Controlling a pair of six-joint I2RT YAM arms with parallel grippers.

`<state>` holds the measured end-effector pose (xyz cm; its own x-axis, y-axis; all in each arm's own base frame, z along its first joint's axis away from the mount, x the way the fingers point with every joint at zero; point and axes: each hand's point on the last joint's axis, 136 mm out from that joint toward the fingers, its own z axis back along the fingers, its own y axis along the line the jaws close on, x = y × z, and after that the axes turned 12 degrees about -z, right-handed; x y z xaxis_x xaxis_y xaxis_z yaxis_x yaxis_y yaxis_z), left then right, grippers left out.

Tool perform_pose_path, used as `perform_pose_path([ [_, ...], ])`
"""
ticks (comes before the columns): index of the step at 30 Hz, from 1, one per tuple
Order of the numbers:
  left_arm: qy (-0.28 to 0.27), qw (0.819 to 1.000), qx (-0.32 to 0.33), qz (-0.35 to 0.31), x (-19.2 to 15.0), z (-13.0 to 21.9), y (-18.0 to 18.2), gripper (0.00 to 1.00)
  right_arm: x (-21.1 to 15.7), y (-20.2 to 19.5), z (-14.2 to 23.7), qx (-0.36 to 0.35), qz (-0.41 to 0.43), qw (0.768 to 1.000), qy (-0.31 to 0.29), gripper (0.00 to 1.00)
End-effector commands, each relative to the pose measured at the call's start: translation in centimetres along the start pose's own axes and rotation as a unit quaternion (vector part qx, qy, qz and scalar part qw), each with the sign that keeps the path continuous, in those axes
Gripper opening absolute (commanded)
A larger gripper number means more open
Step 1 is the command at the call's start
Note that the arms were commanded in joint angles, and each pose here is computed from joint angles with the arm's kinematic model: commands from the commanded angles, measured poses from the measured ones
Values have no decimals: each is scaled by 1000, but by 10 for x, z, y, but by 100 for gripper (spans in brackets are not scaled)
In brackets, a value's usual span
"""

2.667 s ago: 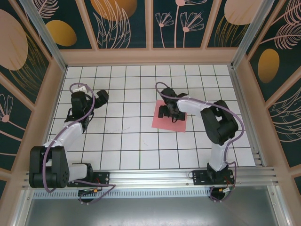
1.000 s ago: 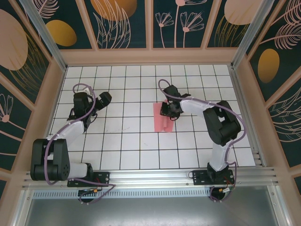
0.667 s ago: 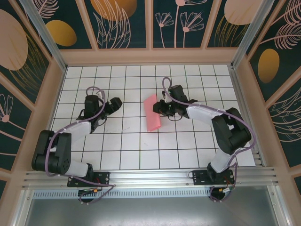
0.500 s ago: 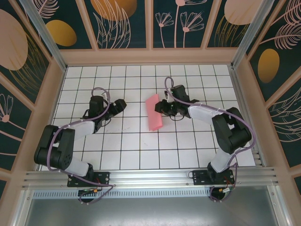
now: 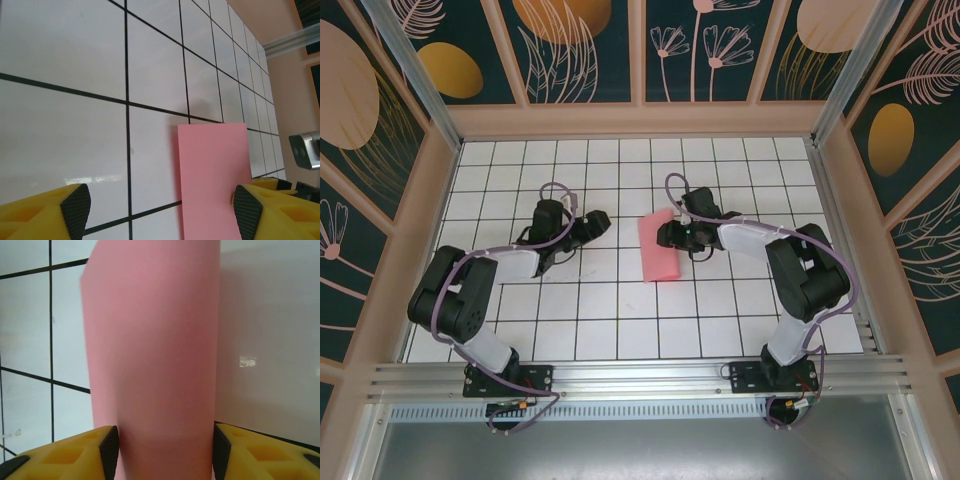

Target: Fold a paper plane with a square sheet of paper (pick it up from the middle)

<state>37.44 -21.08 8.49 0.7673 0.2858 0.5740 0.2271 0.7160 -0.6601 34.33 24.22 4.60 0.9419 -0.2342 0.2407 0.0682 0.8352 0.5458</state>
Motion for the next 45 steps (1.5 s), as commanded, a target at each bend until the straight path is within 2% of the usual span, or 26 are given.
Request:
perform_pose_path([
  [1,4,999,-49,1,0,-10,-26,78,9,-1,9,0,2,1000,-17,56],
  [6,30,995,-90,8,-17,-26,-45,76,12,-3,14,19,-21,999,-22,56],
  [15,67,986,-153,16,-40,-51,-77,59,13,-7,22,38,-41,998,-22,57],
  [19,73,982,-176,18,-43,-56,-88,57,13,-7,23,42,-42,998,-21,57],
  [30,89,977,-190,27,-52,-65,-90,43,13,-7,26,53,-51,997,-19,56],
  [40,97,973,-209,31,-54,-73,-97,10,14,-5,33,65,-53,996,-18,56],
  [45,101,975,-194,36,-57,-81,-89,4,14,-5,40,72,-51,996,-19,56],
])
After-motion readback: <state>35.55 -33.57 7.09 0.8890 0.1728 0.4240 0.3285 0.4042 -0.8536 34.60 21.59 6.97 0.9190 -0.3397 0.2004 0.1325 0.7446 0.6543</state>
